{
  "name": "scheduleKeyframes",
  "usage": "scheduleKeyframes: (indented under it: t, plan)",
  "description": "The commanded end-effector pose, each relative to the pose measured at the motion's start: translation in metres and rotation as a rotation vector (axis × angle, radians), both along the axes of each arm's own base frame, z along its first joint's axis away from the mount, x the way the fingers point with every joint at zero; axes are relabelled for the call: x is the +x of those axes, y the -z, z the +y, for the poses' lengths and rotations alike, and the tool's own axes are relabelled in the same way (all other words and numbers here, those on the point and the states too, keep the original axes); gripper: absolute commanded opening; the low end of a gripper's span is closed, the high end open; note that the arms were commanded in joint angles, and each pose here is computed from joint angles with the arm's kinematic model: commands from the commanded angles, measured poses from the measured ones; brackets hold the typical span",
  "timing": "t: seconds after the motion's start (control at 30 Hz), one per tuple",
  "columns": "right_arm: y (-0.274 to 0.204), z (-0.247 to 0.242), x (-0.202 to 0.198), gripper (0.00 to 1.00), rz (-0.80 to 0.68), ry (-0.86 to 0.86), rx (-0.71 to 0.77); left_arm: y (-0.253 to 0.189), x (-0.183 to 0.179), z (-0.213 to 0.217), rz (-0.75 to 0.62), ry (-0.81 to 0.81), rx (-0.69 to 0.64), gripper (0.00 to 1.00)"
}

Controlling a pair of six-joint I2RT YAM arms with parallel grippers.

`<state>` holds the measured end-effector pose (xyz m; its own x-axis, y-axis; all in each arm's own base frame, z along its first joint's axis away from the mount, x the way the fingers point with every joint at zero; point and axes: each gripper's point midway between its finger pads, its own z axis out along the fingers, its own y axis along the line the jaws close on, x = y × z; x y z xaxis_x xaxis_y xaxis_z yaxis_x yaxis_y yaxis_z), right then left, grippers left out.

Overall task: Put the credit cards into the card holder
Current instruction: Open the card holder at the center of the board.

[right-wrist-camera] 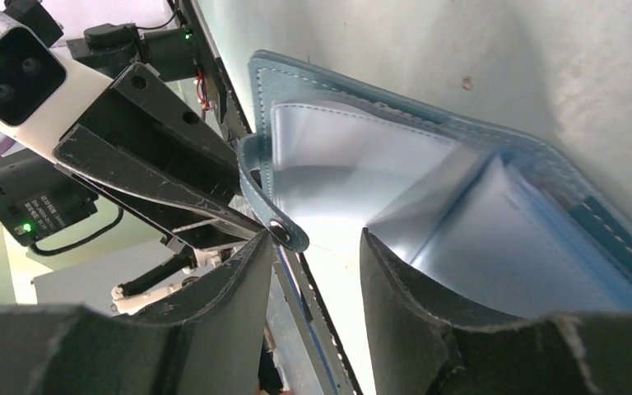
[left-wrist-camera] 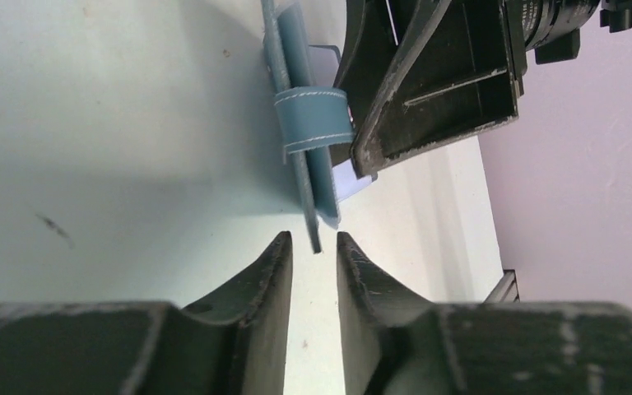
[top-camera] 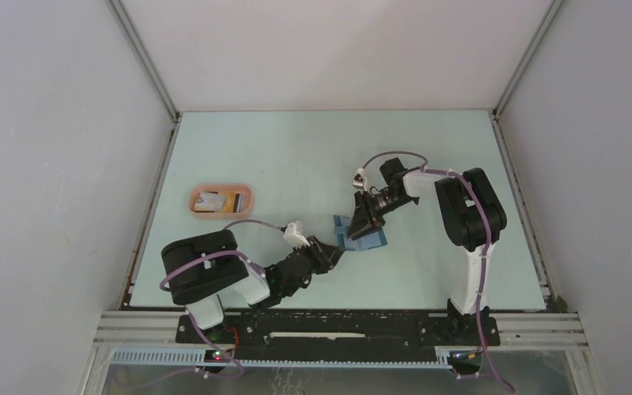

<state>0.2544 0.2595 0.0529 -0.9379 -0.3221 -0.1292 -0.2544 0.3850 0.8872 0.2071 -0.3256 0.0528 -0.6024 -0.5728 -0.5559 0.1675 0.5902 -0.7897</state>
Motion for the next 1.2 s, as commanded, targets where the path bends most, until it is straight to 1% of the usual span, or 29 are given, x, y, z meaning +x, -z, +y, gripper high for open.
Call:
scheduleKeyframes:
  t: [0.0, 0.07, 0.13, 0.2, 0.33, 0.47, 0.53, 0.6, 0.67, 0.73, 0.83, 0.97, 1.07, 1.17]
  plan:
    - [-0.002, 0.001, 0.011, 0.52, -0.006, 0.018, 0.016, -0.011, -0.004, 0.01, -0.029, 0.014, -0.056, 0.35]
    - [-0.001, 0.002, 0.012, 0.51, 0.006, 0.018, 0.023, -0.011, -0.007, 0.016, -0.035, 0.015, -0.049, 0.4]
    - [0.0, 0.002, 0.012, 0.51, 0.011, 0.016, 0.022, -0.013, -0.008, 0.023, -0.044, 0.01, -0.043, 0.42]
    - [0.0, 0.003, 0.012, 0.51, 0.01, 0.015, 0.019, -0.016, -0.009, 0.03, -0.056, 0.002, -0.033, 0.42]
    - [-0.001, 0.003, 0.013, 0.49, -0.009, 0.011, 0.007, -0.035, -0.011, 0.038, -0.12, 0.011, -0.03, 0.41]
    - [-0.001, 0.006, 0.011, 0.41, -0.022, -0.004, 0.002, -0.065, -0.01, 0.028, -0.208, 0.067, 0.022, 0.4]
    - [-0.001, 0.007, 0.011, 0.34, -0.03, -0.013, 0.0, -0.079, -0.01, 0.018, -0.247, 0.111, 0.056, 0.31]
    - [-0.001, 0.008, 0.011, 0.26, -0.04, -0.017, -0.008, -0.086, -0.009, 0.01, -0.278, 0.146, 0.099, 0.25]
    - [0.0, 0.007, 0.012, 0.2, -0.047, -0.015, -0.021, -0.089, -0.007, 0.004, -0.296, 0.167, 0.134, 0.21]
    - [0.002, 0.006, 0.013, 0.15, -0.054, -0.013, -0.04, -0.087, -0.004, -0.003, -0.292, 0.189, 0.15, 0.17]
    - [0.007, 0.003, 0.015, 0.09, -0.067, -0.008, -0.073, -0.08, 0.002, -0.013, -0.276, 0.221, 0.16, 0.12]
    - [0.012, -0.001, 0.018, 0.07, -0.096, 0.001, -0.122, -0.062, 0.01, -0.026, -0.238, 0.259, 0.19, 0.03]
    - [0.011, -0.003, 0.021, 0.07, -0.115, 0.005, -0.133, -0.04, 0.015, -0.034, -0.19, 0.281, 0.219, 0.02]
    - [0.006, -0.006, 0.024, 0.07, -0.147, 0.01, -0.142, -0.019, 0.021, -0.03, -0.135, 0.262, 0.26, 0.01]
